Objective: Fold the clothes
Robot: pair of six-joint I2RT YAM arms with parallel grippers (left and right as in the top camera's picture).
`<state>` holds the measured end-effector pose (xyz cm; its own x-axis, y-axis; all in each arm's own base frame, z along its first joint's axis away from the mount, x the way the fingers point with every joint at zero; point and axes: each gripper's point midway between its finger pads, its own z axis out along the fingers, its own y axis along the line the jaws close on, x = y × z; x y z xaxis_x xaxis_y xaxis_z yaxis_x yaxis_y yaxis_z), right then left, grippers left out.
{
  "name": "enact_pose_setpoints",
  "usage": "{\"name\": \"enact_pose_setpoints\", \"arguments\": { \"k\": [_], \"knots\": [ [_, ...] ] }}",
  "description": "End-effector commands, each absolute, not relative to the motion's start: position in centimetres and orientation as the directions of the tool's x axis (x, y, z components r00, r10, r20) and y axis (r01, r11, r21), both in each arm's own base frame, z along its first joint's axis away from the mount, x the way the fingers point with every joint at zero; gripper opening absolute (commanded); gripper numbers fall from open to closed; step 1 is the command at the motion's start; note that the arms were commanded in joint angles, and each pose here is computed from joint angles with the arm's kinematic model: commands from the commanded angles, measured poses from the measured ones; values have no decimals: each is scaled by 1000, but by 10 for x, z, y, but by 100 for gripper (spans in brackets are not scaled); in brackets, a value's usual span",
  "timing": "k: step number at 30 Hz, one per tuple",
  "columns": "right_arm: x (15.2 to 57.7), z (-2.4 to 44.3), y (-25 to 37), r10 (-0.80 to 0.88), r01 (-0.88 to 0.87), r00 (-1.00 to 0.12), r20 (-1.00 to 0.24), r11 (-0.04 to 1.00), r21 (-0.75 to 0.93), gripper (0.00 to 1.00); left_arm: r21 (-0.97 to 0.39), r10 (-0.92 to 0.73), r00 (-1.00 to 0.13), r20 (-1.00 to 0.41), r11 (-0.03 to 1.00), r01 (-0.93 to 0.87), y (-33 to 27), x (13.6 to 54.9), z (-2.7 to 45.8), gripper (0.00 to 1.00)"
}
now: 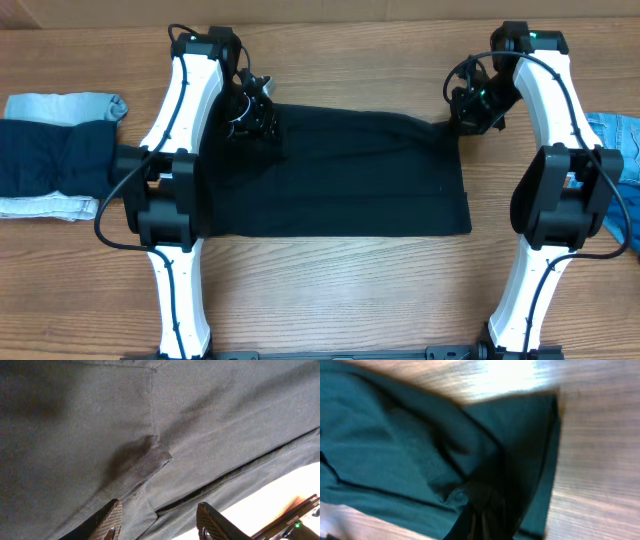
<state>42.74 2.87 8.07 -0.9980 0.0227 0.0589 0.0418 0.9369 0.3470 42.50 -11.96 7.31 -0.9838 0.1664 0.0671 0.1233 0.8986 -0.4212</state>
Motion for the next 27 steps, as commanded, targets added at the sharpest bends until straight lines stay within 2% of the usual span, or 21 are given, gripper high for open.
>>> {"name": "enact_pose_setpoints", "arguments": {
  "k": [1, 3, 7, 9, 12, 14, 15, 18, 20, 21, 22, 25, 27],
  "knots": [
    [419, 100, 14, 42, 54, -998, 52, 965, 256, 4, -432, 111, -992, 65, 899, 72, -117, 428, 83, 53],
    [411, 98, 3, 80, 95, -993, 91, 979, 178, 5, -431, 105, -992, 66, 900, 66, -115, 428, 83, 57],
    [410, 95, -15, 160, 165, -983, 93, 985, 44, 5, -431, 100, -992, 73, 900, 59, -113, 427, 83, 58],
    [412, 95, -18, 164, 167, -983, 83, 986, 31, 11, -431, 100, -992, 77, 901, 58, -114, 426, 84, 61],
    [417, 95, -14, 164, 167, -984, 67, 984, 55, 14, -431, 104, -990, 99, 901, 52, -113, 420, 84, 69],
    [420, 95, -9, 163, 168, -985, 59, 982, 88, 21, -433, 140, -985, 102, 898, 82, -117, 416, 84, 72],
    [422, 95, -6, 163, 168, -985, 54, 980, 108, 31, -434, 152, -984, 97, 896, 96, -120, 416, 84, 73],
    [428, 97, 5, 162, 166, -986, 40, 971, 173, 50, -426, 220, -975, 35, 886, 185, -134, 422, 82, 74],
    [429, 97, 7, 161, 165, -986, 36, 968, 186, 56, -317, 259, -966, 0, 916, 245, -127, 431, 73, 70],
    [429, 97, 7, 162, 166, -986, 37, 968, 187, 61, -214, 284, -958, -25, 935, 283, -122, 440, 68, 69],
    [429, 97, 8, 161, 166, -986, 38, 967, 192, 61, -147, 316, -948, -42, 937, 318, -121, 445, 66, 69],
    [429, 97, 9, 161, 166, -986, 38, 966, 198, 62, -67, 362, -932, -20, 930, 362, -116, 443, 63, 68],
    [429, 97, 9, 161, 166, -986, 37, 966, 198, 62, -62, 409, -912, -9, 910, 409, -120, 438, 57, 68]
  ]
}}
